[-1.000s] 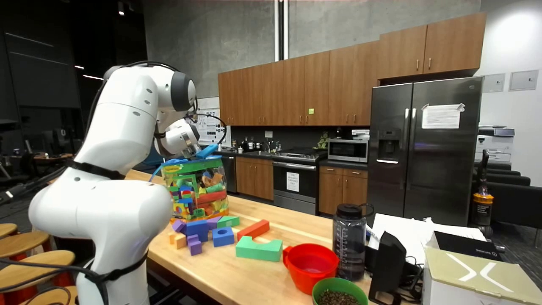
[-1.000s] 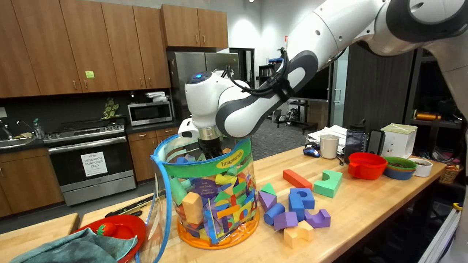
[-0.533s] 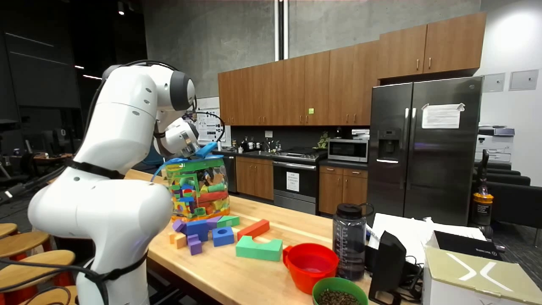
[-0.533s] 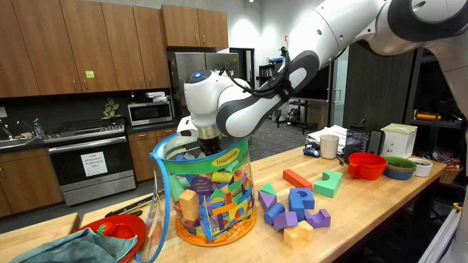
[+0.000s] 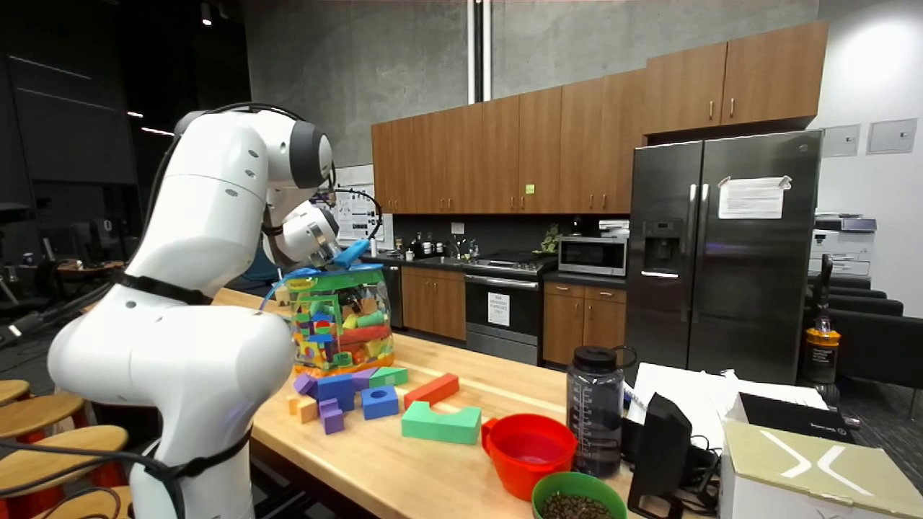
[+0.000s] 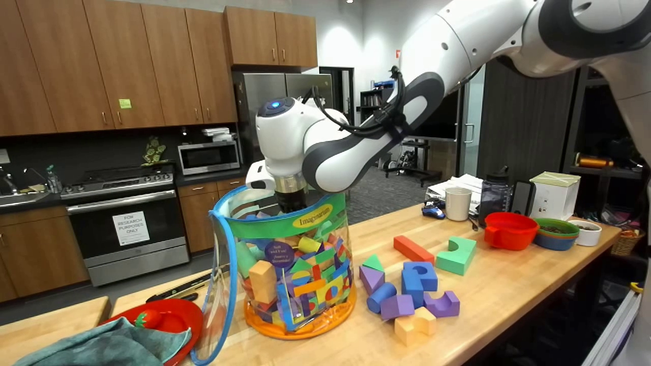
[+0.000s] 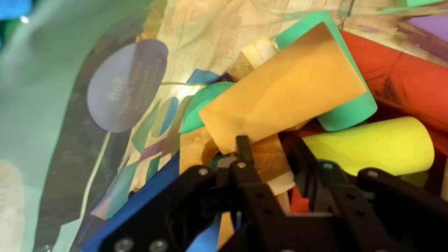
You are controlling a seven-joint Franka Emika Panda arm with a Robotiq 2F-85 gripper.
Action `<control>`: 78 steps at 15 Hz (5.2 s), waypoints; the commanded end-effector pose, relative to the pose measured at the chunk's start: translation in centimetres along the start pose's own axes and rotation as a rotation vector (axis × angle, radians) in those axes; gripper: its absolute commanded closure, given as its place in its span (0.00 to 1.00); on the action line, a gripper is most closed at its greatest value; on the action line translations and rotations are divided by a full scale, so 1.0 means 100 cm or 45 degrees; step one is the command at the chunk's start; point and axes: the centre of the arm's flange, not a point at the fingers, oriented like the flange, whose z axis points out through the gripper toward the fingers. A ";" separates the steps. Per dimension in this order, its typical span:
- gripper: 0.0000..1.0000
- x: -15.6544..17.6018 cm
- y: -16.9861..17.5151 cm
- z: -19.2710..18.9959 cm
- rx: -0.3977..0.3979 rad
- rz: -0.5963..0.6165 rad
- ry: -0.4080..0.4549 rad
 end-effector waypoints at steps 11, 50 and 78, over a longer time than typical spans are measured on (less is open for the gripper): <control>0.98 -0.044 0.050 -0.036 -0.146 0.011 0.021; 0.00 0.003 0.070 -0.001 0.071 0.075 0.093; 0.57 -0.005 0.094 0.048 0.102 0.092 0.010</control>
